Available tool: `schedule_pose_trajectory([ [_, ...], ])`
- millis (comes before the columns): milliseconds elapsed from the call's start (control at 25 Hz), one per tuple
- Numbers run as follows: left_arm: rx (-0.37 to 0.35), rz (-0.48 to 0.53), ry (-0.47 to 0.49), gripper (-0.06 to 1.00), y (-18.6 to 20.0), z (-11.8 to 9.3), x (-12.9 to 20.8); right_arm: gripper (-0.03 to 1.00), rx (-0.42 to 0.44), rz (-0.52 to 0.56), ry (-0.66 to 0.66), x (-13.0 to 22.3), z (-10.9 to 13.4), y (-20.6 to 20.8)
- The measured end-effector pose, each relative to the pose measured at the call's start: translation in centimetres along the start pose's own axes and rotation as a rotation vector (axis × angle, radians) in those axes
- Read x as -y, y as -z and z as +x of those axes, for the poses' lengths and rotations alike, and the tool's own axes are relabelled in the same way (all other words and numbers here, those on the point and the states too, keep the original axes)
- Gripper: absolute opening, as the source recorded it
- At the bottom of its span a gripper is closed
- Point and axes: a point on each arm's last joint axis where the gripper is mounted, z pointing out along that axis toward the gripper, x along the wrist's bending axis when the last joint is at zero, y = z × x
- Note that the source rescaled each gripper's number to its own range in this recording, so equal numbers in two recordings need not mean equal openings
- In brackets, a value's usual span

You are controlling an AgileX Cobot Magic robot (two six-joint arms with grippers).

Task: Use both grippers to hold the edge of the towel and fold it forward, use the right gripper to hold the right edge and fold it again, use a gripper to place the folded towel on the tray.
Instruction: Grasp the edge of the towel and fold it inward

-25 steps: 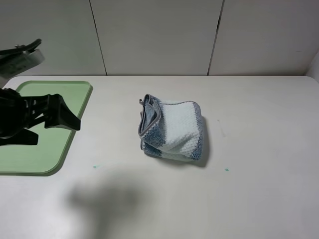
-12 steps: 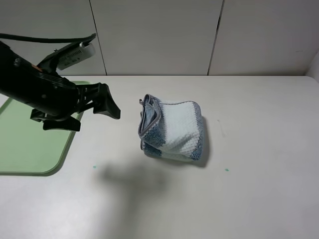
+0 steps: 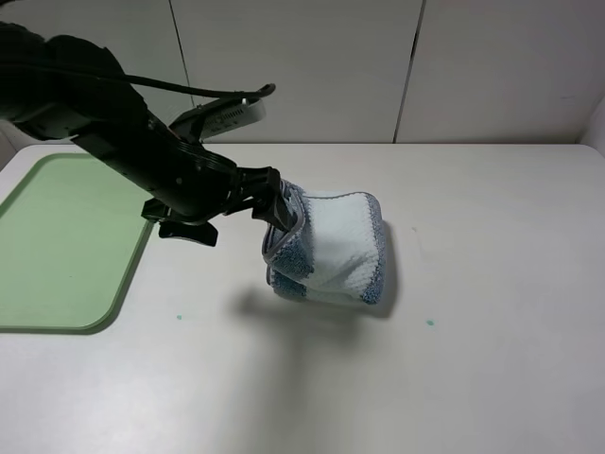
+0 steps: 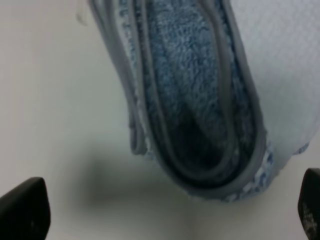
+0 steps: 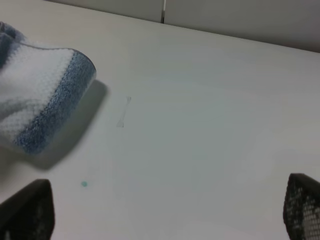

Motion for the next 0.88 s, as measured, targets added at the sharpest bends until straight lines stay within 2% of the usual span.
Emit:
schedule_pose_trajectory([
  [240, -0.005, 0.020, -0.022, 1.00, -2.1, -0.5, -0.9, 1.00, 0.000, 0.000, 0.000, 0.0, 0.0, 0.0],
  [880, -0.049, 0.064, -0.036, 1.00, -5.9, 0.8, -0.8, 1.00, 0.000, 0.000, 0.000, 0.0, 0.0, 0.0],
])
